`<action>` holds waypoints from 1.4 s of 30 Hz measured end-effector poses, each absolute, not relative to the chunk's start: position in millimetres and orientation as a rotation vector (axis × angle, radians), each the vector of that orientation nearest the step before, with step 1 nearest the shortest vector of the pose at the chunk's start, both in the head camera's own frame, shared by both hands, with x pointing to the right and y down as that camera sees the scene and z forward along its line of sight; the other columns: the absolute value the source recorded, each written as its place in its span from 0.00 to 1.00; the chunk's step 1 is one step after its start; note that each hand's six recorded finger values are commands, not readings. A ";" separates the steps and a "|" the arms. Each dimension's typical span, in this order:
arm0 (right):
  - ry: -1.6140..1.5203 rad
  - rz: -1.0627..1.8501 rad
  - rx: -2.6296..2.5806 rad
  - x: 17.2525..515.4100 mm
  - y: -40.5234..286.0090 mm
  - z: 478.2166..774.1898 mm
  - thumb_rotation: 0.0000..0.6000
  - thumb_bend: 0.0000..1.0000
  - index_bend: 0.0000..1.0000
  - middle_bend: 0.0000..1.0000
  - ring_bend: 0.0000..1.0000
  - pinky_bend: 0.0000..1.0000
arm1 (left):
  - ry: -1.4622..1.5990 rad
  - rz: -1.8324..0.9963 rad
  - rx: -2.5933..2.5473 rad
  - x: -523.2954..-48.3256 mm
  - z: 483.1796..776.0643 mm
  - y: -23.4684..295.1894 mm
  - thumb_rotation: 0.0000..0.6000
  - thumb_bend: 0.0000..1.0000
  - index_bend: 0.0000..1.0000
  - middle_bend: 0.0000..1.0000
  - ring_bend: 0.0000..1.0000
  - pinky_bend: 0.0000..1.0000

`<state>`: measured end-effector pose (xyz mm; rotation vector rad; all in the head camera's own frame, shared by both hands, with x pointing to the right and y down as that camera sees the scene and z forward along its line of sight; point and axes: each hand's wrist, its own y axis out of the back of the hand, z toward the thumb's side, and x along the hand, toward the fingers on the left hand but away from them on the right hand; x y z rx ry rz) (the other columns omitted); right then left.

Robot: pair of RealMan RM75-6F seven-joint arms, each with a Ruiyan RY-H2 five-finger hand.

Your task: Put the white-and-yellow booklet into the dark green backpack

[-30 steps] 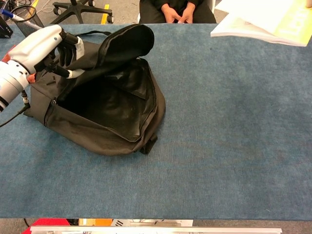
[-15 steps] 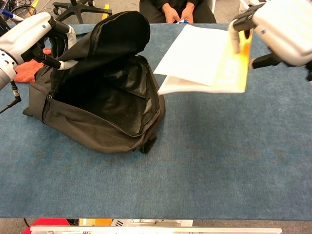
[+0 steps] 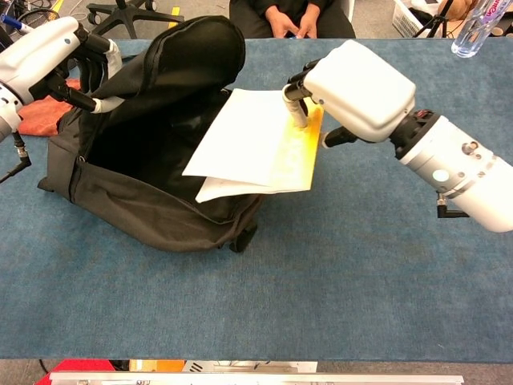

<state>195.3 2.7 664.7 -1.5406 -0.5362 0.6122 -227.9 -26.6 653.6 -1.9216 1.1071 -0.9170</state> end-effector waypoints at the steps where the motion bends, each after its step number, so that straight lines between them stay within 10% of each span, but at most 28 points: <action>1: -0.531 0.608 -1.534 191.0 2.1 667.4 1.00 0.53 0.84 0.63 0.56 0.72 | 1.107 -0.916 -1.920 -227.9 652.9 -26.7 1.00 0.29 0.67 0.70 0.65 0.64; 42: -0.431 0.596 -1.368 78.3 -22.7 739.1 1.00 0.53 0.84 0.63 0.56 0.72 | 1.096 -0.915 -1.895 -235.5 641.6 -26.1 1.00 0.29 0.67 0.70 0.65 0.64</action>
